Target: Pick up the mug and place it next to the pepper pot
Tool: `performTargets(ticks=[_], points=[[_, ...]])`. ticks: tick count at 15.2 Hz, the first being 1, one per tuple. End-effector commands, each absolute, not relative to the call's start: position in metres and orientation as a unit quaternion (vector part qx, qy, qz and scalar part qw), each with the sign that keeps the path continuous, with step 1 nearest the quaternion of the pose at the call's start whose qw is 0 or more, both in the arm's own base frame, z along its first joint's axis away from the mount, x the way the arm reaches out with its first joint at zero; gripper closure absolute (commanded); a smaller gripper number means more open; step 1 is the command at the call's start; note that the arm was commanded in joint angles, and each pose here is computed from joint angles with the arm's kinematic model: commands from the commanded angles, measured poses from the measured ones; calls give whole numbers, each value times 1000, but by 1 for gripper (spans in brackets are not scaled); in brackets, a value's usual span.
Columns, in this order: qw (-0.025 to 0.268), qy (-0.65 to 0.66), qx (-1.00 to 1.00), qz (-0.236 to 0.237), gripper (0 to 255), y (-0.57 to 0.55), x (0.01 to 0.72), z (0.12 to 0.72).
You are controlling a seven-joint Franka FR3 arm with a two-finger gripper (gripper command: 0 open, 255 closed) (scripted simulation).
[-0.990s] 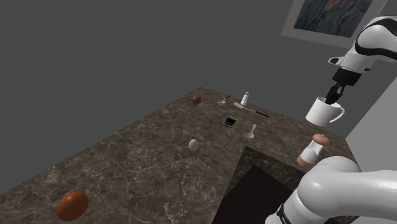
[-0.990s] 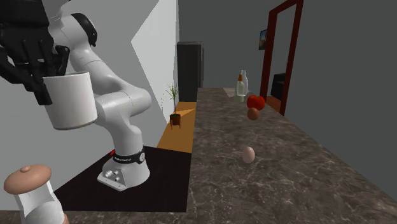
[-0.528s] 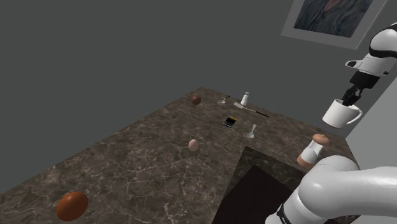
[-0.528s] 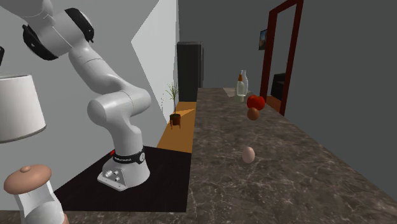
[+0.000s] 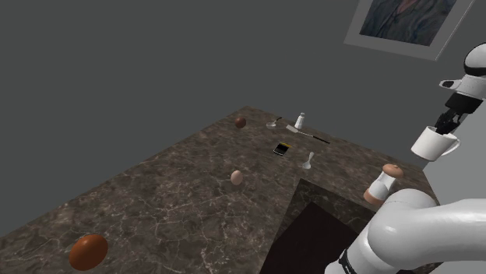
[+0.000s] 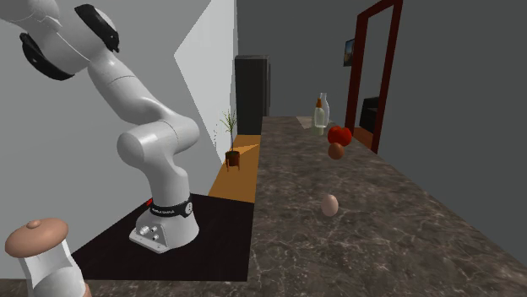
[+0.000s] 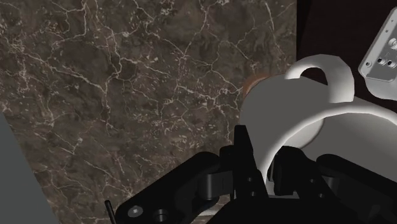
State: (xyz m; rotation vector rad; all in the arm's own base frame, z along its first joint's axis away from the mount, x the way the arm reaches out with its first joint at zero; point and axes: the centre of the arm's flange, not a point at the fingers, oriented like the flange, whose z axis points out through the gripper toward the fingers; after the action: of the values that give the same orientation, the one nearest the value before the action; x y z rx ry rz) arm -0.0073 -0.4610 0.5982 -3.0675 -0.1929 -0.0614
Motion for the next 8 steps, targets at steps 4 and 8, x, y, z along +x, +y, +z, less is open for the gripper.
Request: performTargets(ticks=[4, 8], points=[[33, -63, -997, -20, 255, -462, -7, 572], [33, -63, -997, -20, 255, -462, -7, 551]])
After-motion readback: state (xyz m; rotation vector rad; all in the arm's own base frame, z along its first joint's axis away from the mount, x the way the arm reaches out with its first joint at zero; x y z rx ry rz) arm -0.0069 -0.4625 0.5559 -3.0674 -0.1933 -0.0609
